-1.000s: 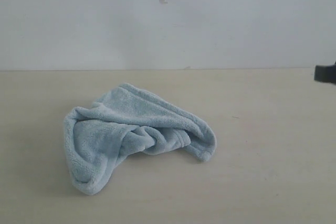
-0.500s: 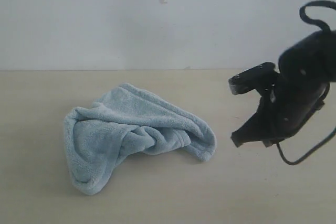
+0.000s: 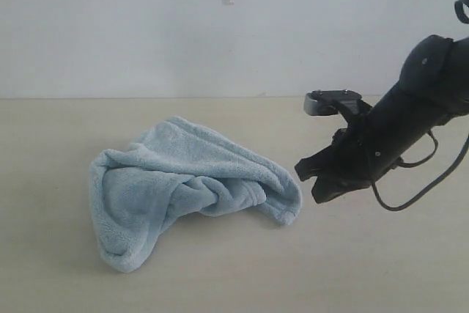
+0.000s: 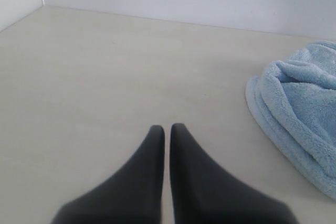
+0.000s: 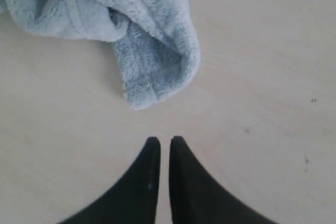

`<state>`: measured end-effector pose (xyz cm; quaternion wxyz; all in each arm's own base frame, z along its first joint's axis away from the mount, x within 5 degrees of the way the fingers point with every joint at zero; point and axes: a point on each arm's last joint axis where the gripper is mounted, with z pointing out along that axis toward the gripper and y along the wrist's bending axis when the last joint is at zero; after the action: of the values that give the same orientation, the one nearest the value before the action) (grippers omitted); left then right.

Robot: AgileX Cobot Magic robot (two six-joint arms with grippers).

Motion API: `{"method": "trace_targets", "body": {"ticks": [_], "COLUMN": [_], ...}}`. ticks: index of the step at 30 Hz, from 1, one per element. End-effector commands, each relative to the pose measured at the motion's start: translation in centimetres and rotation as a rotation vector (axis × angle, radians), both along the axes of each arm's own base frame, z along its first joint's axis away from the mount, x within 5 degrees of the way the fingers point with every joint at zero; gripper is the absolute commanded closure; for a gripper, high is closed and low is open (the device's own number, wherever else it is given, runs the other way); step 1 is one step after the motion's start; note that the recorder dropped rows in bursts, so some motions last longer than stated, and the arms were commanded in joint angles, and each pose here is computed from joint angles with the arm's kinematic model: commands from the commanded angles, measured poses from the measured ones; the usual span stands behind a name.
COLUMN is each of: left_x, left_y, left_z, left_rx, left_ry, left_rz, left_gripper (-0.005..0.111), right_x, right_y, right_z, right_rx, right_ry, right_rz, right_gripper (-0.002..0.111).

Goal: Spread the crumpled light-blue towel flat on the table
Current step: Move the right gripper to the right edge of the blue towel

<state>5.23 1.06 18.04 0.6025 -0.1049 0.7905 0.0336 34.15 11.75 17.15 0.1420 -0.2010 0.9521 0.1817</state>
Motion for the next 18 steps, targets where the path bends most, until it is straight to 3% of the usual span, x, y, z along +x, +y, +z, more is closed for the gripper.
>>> {"method": "trace_targets", "body": {"ticks": [1,4,8,15,16,18], "left_x": [0.0,0.0,0.0,0.0,0.0,0.0], "left_y": [0.0,0.0,0.0,0.0,0.0,0.0], "left_z": [0.1,0.1,0.1,0.1,0.1,0.1], "left_rx": [0.003,0.003,0.003,0.003,0.003,0.003], "left_ry": [-0.008,-0.008,-0.008,-0.008,-0.008,-0.008], "left_rz": [-0.006,-0.006,-0.006,-0.006,-0.006,-0.006], "left_gripper": [0.103,0.103,0.103,0.103,0.103,0.103], "right_x": [1.4,2.1,3.0,3.6,3.3,2.6], "right_y": [-1.2,-1.1,-0.2,-0.2,0.3,1.4], "right_z": [-1.0,-2.1,-3.3,-5.9,-5.9,-5.4], "right_rx": [0.102,0.099,0.199,0.18,0.203,0.281], "right_ry": [-0.024,-0.082,-0.159,-0.168,-0.164,-0.167], "right_rz": [-0.028,-0.009,0.022,0.022,0.076,0.223], "right_gripper": [0.08,0.071,0.071,0.071,0.074,0.094]}}
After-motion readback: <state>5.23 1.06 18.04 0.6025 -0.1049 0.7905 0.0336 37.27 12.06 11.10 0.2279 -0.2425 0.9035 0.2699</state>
